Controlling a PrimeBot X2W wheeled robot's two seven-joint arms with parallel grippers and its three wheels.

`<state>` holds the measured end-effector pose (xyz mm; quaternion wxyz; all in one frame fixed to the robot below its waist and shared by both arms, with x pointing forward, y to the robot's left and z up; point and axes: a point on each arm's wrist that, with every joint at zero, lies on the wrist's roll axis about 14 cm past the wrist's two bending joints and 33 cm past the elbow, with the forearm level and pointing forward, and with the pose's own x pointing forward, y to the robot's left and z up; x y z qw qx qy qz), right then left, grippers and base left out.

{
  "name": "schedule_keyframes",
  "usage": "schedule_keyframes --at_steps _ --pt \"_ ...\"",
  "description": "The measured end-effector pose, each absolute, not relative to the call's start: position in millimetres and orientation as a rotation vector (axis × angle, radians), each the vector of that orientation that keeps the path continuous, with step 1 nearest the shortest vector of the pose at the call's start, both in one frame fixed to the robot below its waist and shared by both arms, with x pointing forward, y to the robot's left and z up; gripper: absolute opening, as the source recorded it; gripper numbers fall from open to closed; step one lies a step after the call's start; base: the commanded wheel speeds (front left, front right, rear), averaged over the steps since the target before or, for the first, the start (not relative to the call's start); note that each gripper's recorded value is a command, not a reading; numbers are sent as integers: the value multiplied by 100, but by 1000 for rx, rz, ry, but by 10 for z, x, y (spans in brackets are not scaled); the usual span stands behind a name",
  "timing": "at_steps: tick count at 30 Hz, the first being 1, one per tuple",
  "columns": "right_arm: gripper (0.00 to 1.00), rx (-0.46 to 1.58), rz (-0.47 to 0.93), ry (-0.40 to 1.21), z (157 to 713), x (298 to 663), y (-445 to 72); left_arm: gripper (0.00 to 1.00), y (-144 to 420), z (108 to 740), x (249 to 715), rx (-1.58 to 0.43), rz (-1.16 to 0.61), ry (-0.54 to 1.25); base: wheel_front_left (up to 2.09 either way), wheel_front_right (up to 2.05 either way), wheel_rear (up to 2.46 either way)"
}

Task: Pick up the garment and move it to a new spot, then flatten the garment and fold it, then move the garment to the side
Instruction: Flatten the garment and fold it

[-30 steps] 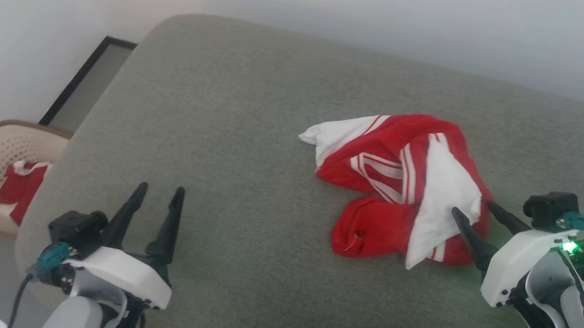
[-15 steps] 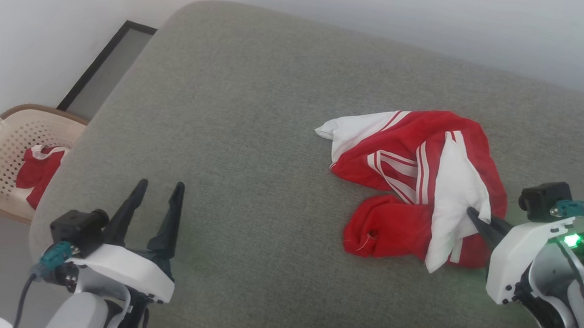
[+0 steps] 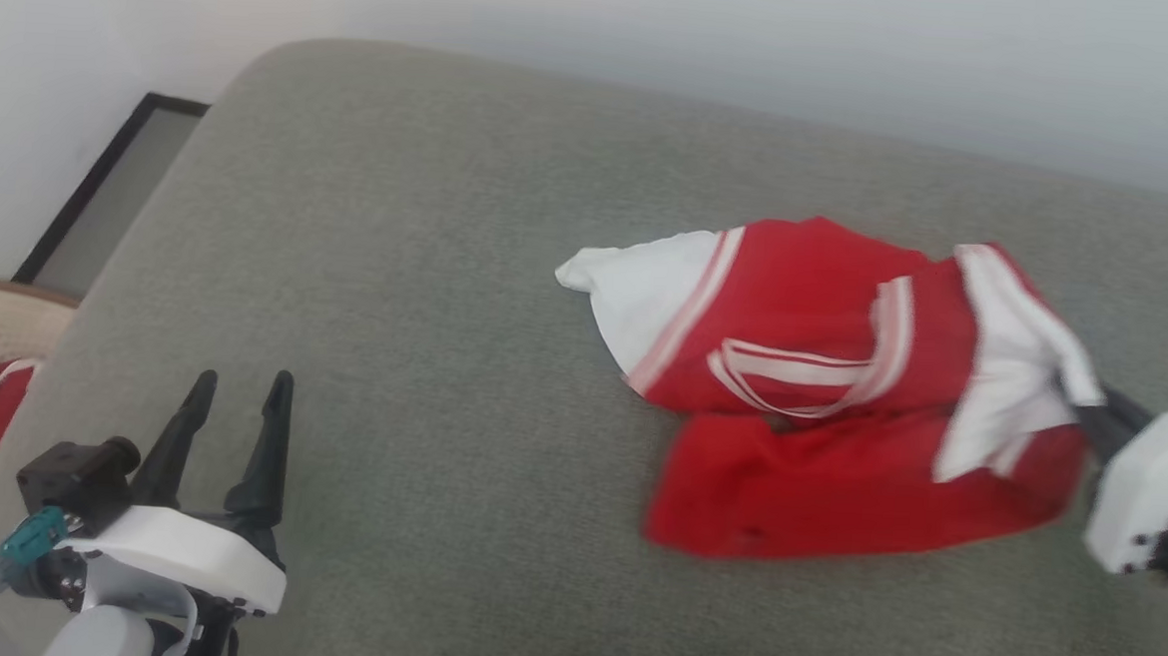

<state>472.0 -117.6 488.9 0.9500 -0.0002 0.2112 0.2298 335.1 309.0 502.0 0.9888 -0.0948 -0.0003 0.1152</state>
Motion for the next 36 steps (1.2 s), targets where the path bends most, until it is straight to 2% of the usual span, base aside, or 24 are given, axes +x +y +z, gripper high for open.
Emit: schedule_keyframes --at_steps 9,15,16,17,18,19,28,36 --pt "0 0 235 488 4809 4674 -2110 100 2976 5082 3513 -187 182 -16 0 0 0" --pt "0 37 197 583 4424 4599 -2226 100 2917 5035 3578 -187 167 2 0 0 0" --pt "5 64 195 596 4372 4599 -2207 100 2914 5028 3586 -187 166 5 0 0 0" --pt "21 62 199 610 4322 4596 -2191 100 2907 5017 3592 -187 164 9 0 0 0" --pt "44 57 199 626 4269 4588 -2190 100 2903 5005 3597 -187 163 13 0 0 0" --pt "100 68 198 630 4242 4597 -2181 100 2899 4999 3605 -187 161 15 0 0 0" --pt "100 81 192 612 4288 4682 -2217 100 2806 5056 3734 -177 112 21 0 0 0" --pt "100 92 164 467 4661 4689 -2363 100 2608 5200 3954 -164 8 47 0 0 0"
